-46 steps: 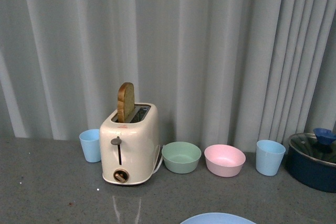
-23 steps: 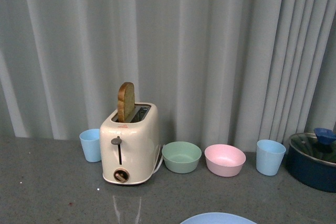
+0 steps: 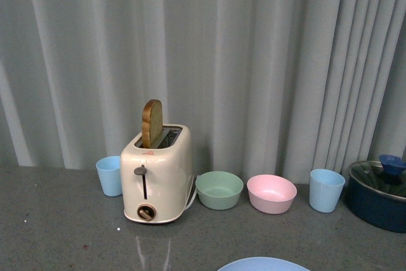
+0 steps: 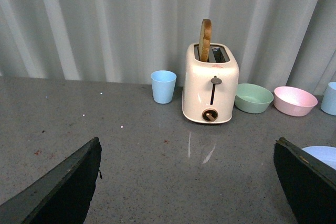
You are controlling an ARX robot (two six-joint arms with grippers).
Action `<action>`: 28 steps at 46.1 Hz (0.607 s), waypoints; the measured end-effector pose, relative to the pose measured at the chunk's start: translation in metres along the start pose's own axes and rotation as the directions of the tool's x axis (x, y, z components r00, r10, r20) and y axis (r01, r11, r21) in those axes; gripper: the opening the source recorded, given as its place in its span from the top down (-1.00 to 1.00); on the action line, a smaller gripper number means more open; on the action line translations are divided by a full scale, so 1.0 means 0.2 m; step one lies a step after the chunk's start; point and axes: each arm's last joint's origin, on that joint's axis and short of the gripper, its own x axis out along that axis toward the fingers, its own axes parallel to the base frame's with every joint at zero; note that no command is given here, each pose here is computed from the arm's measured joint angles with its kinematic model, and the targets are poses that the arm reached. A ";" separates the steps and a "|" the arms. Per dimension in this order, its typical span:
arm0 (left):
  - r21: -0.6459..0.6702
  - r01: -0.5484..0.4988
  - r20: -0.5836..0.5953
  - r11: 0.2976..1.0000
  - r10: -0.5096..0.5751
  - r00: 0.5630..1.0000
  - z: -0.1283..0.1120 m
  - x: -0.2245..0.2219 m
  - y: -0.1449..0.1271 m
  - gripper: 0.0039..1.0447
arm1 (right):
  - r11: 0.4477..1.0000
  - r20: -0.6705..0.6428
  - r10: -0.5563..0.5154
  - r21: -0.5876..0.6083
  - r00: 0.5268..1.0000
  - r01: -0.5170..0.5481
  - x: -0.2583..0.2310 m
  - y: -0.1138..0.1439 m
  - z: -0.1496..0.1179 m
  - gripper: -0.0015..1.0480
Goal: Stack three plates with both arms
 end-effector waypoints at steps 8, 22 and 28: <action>0.000 0.000 0.000 1.000 0.000 1.000 0.00 0.00 0.00 -0.87 | 1.000 0.000 0.000 -0.001 1.000 0.000 0.00 0.00 0.00 0.37; 0.000 0.000 0.000 1.000 0.000 1.000 0.00 0.00 0.00 -0.87 | 1.000 0.000 0.000 -0.001 1.000 0.000 0.00 0.00 0.00 -0.71; 0.000 0.000 0.000 1.000 0.000 1.000 0.00 0.00 0.00 -0.87 | 1.000 0.000 0.000 0.000 1.000 0.000 0.00 0.00 0.00 -0.84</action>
